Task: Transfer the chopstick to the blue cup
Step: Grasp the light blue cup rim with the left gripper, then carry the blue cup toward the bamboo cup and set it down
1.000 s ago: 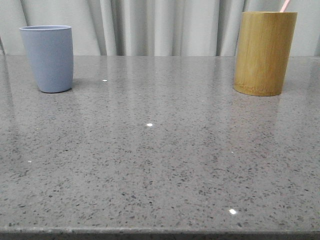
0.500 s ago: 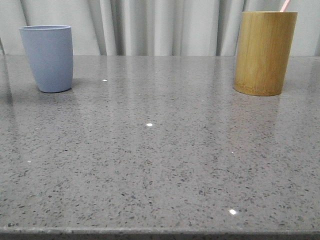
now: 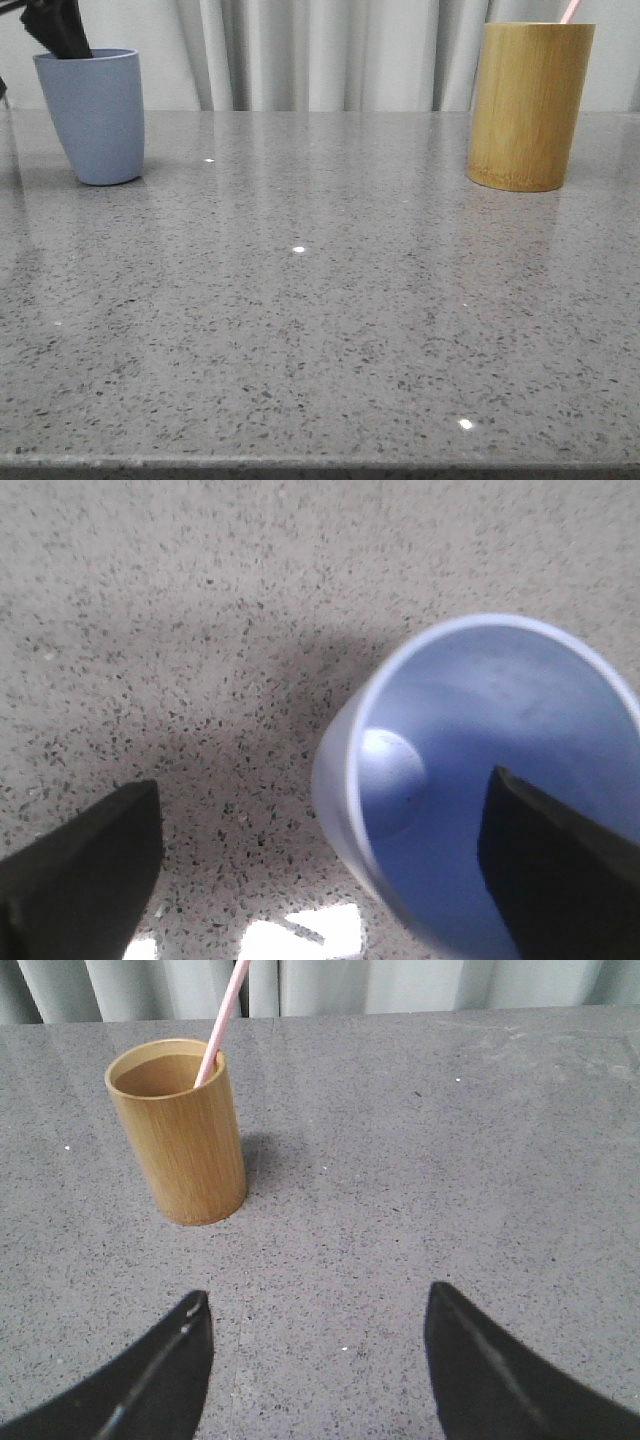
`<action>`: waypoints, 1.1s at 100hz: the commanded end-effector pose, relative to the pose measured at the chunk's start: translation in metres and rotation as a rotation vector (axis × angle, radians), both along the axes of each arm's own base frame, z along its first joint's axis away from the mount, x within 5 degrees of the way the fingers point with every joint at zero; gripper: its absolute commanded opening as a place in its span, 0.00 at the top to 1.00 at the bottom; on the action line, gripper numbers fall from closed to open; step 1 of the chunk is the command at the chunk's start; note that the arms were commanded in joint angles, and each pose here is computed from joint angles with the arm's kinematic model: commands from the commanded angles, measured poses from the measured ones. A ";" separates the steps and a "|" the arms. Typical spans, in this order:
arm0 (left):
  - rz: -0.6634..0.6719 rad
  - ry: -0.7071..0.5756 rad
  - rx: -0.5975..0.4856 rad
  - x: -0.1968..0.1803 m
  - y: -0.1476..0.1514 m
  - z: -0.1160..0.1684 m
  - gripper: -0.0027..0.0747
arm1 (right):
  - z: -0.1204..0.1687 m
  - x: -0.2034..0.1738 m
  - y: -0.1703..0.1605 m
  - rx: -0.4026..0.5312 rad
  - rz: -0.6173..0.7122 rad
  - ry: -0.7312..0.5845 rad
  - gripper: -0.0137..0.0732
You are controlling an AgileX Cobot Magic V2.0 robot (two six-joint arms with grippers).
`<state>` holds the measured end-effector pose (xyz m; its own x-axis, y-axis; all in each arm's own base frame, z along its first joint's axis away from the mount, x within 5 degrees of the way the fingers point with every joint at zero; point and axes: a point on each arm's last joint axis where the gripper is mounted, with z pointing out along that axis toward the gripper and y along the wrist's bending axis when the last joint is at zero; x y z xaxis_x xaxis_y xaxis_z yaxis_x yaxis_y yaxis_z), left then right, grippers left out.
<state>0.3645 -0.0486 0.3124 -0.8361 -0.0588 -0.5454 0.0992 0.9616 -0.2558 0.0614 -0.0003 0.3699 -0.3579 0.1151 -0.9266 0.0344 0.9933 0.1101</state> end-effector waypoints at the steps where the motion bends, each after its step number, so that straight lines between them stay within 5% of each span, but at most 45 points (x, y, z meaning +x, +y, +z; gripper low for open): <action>1: 0.018 -0.124 -0.036 -0.001 -0.001 0.028 0.29 | 0.016 0.003 0.000 -0.009 -0.002 -0.101 0.30; 12: 0.028 -0.139 -0.076 0.001 -0.003 0.032 0.51 | 0.016 0.003 0.000 -0.009 -0.002 -0.102 0.30; 27: 0.007 -0.163 -0.081 0.001 -0.008 0.040 0.99 | 0.016 0.003 0.000 -0.009 -0.001 -0.105 0.30; 83: -0.288 -0.255 -0.078 -0.026 -0.088 0.103 0.99 | 0.017 0.003 0.000 -0.009 -0.001 -0.108 0.30; 110: -0.409 -0.243 -0.054 -0.029 -0.137 0.086 0.99 | 0.017 0.003 0.000 -0.009 -0.001 -0.108 0.30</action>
